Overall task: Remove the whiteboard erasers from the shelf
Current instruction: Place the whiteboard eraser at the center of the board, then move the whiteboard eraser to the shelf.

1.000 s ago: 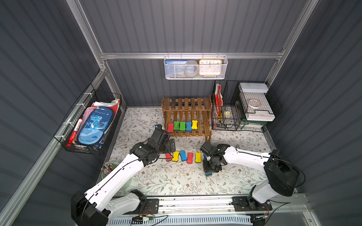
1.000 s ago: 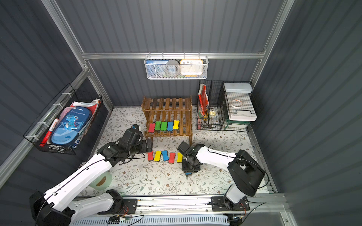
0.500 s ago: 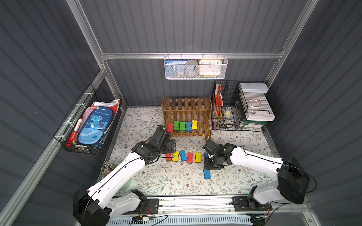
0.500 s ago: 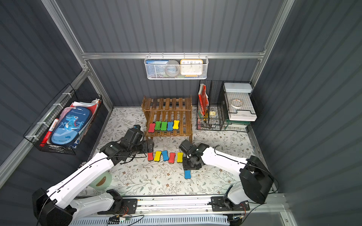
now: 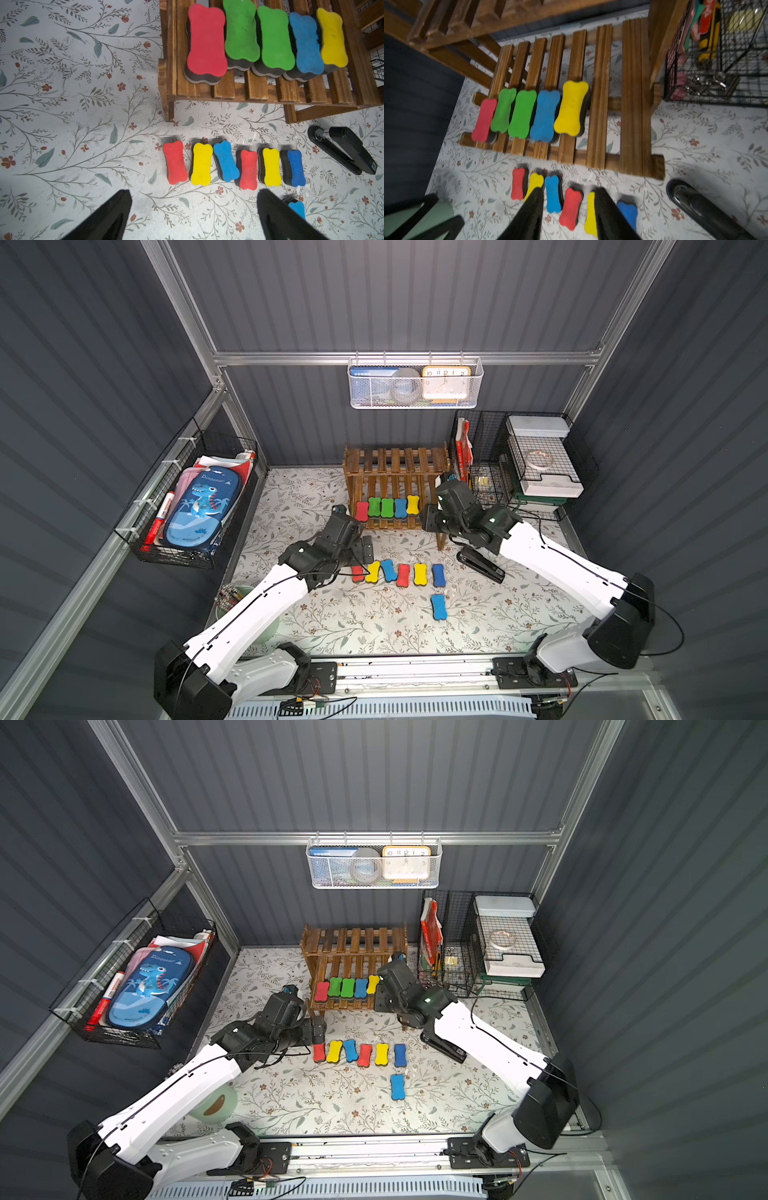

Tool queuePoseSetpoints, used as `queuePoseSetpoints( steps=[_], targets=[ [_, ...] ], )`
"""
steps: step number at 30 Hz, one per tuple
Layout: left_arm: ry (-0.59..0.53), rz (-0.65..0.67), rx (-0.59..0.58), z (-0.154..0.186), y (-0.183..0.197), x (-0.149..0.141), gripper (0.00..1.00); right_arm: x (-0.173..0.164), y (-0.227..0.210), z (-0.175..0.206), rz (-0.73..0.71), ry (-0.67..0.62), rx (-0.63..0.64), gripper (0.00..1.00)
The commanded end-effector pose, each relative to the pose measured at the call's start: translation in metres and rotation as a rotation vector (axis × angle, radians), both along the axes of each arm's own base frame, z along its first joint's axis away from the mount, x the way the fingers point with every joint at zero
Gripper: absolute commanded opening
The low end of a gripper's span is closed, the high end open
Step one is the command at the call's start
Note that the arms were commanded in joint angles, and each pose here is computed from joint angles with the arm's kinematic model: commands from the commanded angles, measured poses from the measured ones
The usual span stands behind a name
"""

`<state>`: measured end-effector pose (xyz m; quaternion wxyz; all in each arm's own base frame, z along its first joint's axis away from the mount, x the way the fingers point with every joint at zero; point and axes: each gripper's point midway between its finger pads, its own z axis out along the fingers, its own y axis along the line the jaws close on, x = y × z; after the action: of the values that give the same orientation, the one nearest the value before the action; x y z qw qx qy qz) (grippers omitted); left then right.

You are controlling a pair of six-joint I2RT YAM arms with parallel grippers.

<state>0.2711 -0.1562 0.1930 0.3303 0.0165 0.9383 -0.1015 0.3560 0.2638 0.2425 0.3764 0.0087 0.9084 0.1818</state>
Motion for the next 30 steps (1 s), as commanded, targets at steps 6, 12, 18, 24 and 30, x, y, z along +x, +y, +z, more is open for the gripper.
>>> queuePoseSetpoints(
  steps=[6,12,18,24,30],
  targets=[
    [-0.035,0.014,0.017,0.014,0.013,-0.007,0.99,0.042,0.012,-0.022,-0.085,-0.018,-0.065,0.49],
    [-0.048,0.019,0.013,0.019,0.016,-0.01,0.99,0.052,0.016,-0.03,-0.104,-0.029,-0.064,0.51],
    [-0.04,0.015,0.014,0.018,0.015,-0.01,0.99,0.06,0.017,-0.039,-0.127,-0.013,-0.054,0.55],
    [-0.039,0.014,0.014,0.016,0.014,-0.009,0.99,0.068,0.02,-0.044,-0.129,-0.003,-0.042,0.55],
    [-0.034,0.011,0.013,0.014,0.014,-0.01,0.99,0.073,0.02,-0.047,-0.134,0.004,-0.033,0.54]
  ],
)
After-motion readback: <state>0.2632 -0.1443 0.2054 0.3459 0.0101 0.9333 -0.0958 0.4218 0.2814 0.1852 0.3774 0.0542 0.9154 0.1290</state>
